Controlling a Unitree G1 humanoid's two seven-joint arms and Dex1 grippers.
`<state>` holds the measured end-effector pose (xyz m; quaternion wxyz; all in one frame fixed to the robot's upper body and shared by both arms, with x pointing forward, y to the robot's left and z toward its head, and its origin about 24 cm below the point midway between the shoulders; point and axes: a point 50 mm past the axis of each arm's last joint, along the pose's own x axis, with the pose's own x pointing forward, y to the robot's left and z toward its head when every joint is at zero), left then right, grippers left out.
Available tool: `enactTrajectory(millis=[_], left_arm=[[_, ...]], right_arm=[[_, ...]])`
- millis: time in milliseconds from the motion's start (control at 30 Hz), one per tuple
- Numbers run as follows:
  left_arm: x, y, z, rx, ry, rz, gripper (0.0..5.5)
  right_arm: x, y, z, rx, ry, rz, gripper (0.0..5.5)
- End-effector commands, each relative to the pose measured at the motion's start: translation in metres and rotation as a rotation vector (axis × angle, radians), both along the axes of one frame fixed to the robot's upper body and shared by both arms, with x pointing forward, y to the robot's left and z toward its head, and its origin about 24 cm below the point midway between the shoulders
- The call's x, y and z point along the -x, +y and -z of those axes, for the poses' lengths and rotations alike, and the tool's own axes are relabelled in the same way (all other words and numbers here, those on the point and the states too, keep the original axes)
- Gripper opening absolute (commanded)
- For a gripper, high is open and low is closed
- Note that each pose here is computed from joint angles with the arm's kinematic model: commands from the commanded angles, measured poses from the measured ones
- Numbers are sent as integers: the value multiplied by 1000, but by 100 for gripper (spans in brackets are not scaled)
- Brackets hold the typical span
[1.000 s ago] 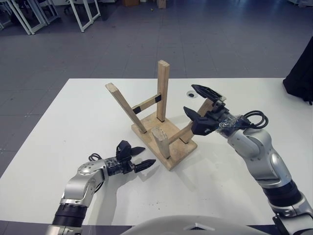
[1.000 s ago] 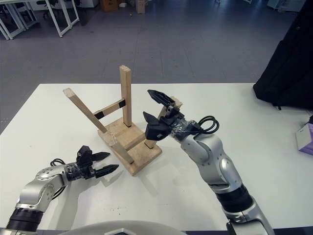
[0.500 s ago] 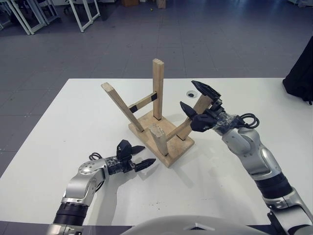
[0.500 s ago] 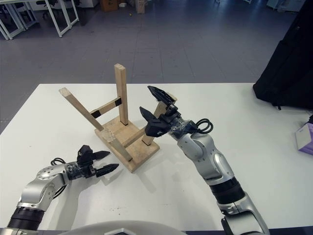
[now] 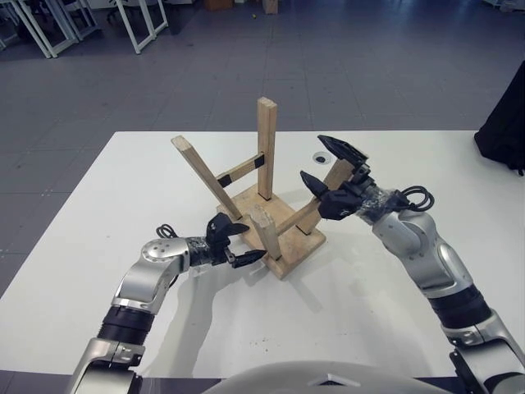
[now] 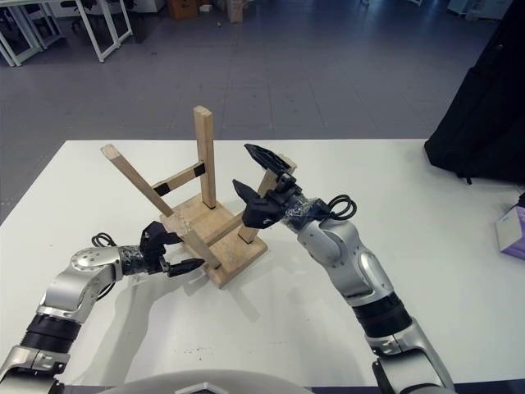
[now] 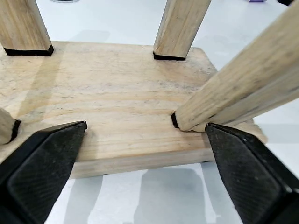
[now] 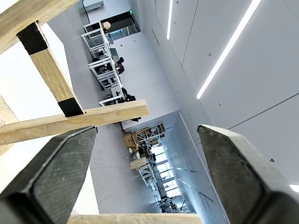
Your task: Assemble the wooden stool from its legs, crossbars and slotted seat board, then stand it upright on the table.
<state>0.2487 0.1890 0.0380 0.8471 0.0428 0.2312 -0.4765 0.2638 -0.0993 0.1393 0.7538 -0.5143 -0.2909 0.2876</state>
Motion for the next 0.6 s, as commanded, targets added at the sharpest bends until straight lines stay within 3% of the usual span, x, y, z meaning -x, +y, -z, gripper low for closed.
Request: enactTrajectory(millis=[33,333,600], left_arm=[[-9,-5,9,-95,52,1,471],[12,-5,27,-158,281,123,471],[19,0,36,-177,330,119,471]], right_arm=[[9,0,48,167,239,-20,399],[8,-1,46,171,261,-11,399],[-19,-14,-41,-207,-240,169,399]])
